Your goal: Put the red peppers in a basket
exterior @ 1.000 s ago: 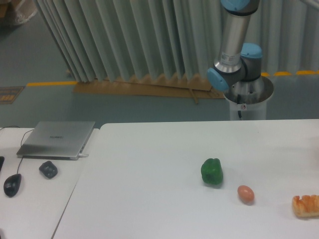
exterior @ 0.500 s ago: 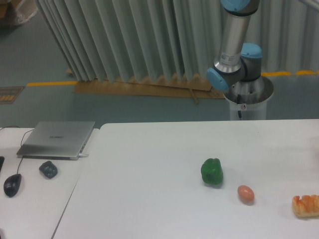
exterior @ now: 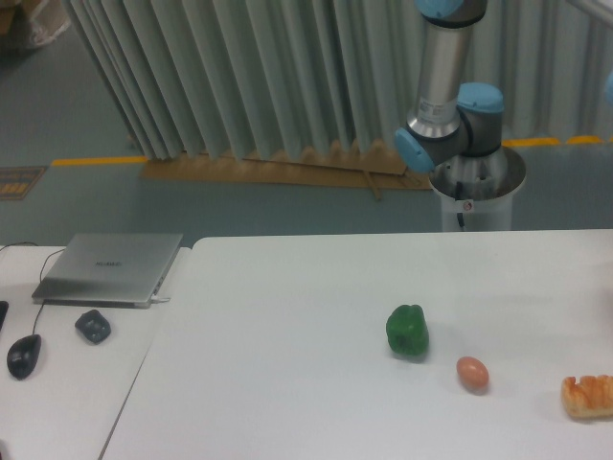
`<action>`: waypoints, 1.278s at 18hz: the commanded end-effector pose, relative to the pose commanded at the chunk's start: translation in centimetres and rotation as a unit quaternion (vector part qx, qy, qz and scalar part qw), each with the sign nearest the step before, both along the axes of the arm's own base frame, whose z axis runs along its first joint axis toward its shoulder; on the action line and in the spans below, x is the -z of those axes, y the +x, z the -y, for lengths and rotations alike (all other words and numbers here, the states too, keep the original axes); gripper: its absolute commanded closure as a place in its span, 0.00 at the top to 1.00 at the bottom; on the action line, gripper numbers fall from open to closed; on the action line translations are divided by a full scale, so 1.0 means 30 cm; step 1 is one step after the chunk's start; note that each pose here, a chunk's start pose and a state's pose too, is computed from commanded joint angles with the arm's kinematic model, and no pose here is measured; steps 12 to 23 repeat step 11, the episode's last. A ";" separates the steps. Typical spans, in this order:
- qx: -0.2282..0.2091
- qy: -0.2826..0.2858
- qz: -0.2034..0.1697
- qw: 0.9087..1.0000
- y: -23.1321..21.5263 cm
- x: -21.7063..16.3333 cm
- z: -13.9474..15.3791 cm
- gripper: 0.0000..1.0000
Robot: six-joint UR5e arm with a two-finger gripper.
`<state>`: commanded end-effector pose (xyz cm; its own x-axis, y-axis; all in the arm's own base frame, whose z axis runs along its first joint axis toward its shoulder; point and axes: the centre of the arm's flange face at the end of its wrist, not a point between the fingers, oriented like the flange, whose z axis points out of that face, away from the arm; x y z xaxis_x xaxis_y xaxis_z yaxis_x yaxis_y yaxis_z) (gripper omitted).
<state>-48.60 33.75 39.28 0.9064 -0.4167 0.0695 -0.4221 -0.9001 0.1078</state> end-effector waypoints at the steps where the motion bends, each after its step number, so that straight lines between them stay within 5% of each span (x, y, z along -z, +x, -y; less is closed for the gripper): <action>1: -0.007 0.001 -0.004 1.000 0.009 -0.011 -0.012 1.00; 5: -0.021 0.010 -0.018 1.000 0.060 -0.072 -0.031 1.00; 9: 0.024 0.017 -0.004 1.000 0.211 -0.048 -0.180 1.00; 11: -0.007 0.039 0.000 0.999 0.251 -0.062 -0.207 1.00; 23: -0.007 0.039 0.000 0.999 0.251 -0.062 -0.207 1.00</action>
